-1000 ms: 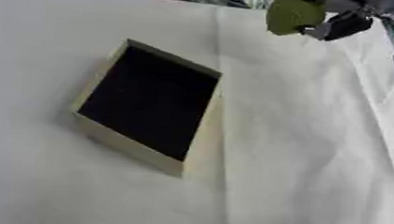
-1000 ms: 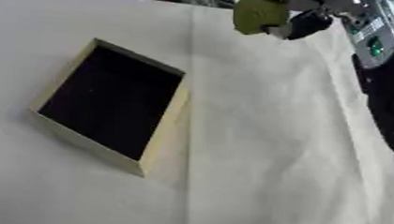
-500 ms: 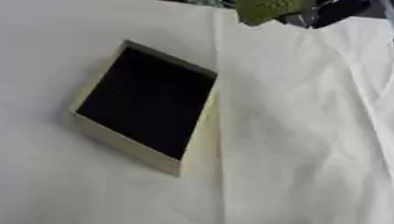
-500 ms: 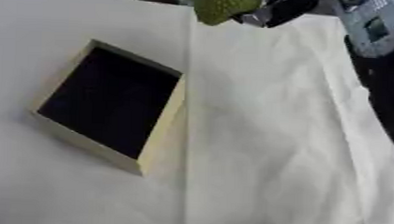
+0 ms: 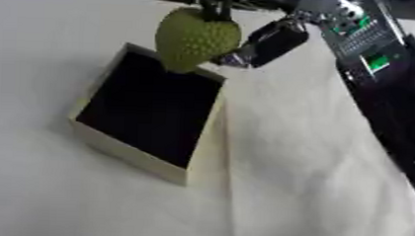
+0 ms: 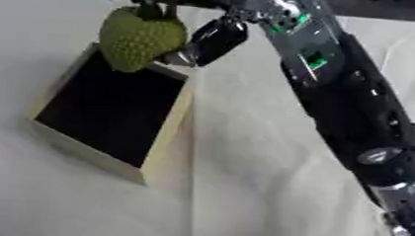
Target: Pick up objects on the table and place them in the box.
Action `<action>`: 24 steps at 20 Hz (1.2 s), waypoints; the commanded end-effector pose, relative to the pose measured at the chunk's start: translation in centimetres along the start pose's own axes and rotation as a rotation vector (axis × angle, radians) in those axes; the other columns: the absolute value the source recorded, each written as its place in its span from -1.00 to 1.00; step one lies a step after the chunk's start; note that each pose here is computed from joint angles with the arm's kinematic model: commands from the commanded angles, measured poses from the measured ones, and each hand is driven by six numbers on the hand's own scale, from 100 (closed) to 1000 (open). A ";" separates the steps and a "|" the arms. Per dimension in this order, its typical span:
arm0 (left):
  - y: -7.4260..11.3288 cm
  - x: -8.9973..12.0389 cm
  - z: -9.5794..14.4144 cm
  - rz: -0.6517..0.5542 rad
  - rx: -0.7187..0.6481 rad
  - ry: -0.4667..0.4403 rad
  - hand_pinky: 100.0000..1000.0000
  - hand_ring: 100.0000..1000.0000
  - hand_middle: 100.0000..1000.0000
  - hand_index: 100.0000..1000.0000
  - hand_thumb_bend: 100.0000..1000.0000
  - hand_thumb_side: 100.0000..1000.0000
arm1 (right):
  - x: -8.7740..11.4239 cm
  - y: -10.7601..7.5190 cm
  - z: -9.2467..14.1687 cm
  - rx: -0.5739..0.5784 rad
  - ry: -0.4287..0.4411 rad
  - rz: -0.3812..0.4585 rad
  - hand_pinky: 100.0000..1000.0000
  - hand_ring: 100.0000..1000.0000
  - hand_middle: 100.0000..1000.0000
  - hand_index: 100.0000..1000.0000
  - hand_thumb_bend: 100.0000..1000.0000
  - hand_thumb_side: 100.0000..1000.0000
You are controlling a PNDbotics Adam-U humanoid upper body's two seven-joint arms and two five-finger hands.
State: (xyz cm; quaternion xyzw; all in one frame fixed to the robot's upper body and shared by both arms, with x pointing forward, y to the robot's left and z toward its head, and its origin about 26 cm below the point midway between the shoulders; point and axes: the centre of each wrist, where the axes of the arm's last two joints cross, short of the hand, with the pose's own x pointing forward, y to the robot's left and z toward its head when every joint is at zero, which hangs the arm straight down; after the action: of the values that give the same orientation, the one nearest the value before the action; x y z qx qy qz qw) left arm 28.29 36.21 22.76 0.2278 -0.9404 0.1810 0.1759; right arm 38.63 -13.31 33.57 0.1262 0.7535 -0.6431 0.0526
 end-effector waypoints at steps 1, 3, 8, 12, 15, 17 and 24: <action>0.3 0.8 -1.2 -0.015 0.000 -0.065 0.20 0.40 0.21 0.41 -0.19 -0.27 | 0.5 0.6 -1.4 -0.006 0.009 0.015 0.33 0.34 -0.32 -0.17 -0.82 -1.00; 0.2 0.9 -1.3 -0.015 -0.001 -0.070 0.20 0.40 0.21 0.41 -0.19 -0.27 | 0.4 1.9 -2.0 -0.016 0.036 0.000 0.32 0.34 -0.32 -0.17 -0.87 -1.00; 0.1 0.8 -1.2 -0.011 -0.008 -0.069 0.20 0.40 0.20 0.41 -0.19 -0.26 | -0.2 4.9 -2.6 -0.038 0.125 -0.027 0.34 0.36 -0.34 -0.17 -0.99 -1.00; 0.1 0.8 -1.1 -0.009 -0.013 -0.063 0.20 0.40 0.20 0.41 -0.20 -0.26 | -0.6 7.0 -2.8 -0.027 0.168 -0.034 0.34 0.37 -0.34 -0.17 -1.00 -1.00; 0.1 0.8 -1.0 -0.008 -0.016 -0.059 0.20 0.40 0.20 0.41 -0.20 -0.26 | -0.7 8.2 -3.0 -0.004 0.178 -0.024 0.35 0.39 -0.29 -0.13 -0.95 -1.00; 0.1 0.7 -0.9 -0.008 -0.017 -0.057 0.20 0.40 0.20 0.41 -0.20 -0.26 | -0.8 8.9 -3.1 0.018 0.180 -0.005 0.37 0.42 -0.23 -0.08 -0.86 -1.00; 0.2 0.7 -0.9 -0.010 -0.018 -0.051 0.20 0.40 0.20 0.41 -0.21 -0.25 | -0.6 10.0 -3.1 0.114 0.138 0.074 0.55 0.75 0.33 0.46 -0.42 -1.00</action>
State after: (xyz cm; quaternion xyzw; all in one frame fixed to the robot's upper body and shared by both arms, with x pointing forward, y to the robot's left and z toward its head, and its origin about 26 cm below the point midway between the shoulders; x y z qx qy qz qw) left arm 28.27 36.27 22.87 0.2319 -0.9415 0.1744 0.1712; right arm 42.18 -9.12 23.89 0.1924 0.7177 -0.6693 -0.0014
